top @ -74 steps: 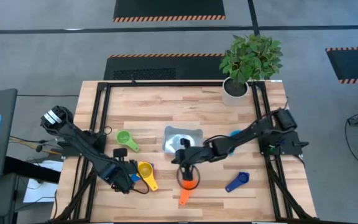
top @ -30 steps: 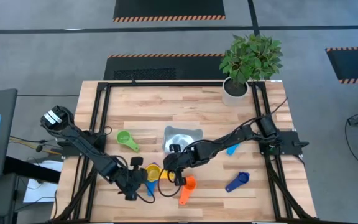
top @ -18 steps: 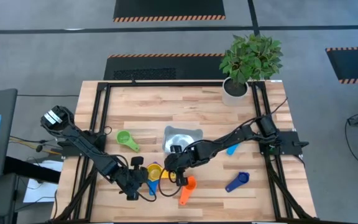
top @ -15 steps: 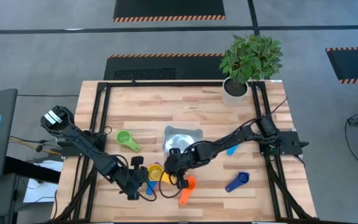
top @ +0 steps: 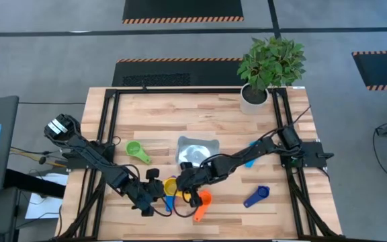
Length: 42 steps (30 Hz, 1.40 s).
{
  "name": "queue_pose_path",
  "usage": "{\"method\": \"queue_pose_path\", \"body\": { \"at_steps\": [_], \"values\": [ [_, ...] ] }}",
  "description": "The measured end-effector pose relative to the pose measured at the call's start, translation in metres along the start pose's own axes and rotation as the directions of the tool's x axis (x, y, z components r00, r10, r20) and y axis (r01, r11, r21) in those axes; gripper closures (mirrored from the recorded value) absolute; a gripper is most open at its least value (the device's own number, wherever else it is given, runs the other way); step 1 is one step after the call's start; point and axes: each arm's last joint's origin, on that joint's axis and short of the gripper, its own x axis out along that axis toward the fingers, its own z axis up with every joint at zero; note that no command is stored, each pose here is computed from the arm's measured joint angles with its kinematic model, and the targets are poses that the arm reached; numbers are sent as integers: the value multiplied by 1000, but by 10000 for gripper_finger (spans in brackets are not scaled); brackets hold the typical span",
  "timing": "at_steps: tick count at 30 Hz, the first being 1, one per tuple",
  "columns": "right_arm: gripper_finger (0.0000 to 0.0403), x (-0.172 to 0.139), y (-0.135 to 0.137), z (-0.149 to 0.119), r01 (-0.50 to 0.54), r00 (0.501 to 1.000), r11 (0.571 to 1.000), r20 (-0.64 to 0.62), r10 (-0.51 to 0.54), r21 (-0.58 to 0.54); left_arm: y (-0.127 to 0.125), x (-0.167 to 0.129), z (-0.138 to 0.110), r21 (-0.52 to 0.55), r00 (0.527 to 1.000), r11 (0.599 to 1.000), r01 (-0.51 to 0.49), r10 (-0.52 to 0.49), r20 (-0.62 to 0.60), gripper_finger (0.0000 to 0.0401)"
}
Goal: Nest measuring cups in basket
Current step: Stack the yellow measuring cup on top of the blue measuring cup
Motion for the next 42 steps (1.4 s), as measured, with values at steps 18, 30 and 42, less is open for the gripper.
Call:
{"method": "queue_pose_path", "body": {
  "at_steps": [18,30,42],
  "values": [
    [392,-2,2,-23,130,968,991,-219,-125,8,-9,14,-11,-198,994,979,58,-76,-84,401],
    [392,12,8,-25,36,983,999,-179,-34,12,-7,50,-11,-244,975,956,160,-192,-114,401],
    [393,12,4,-20,-42,989,999,-139,43,16,12,56,8,-289,987,950,116,-143,-73,401]
  ]
}}
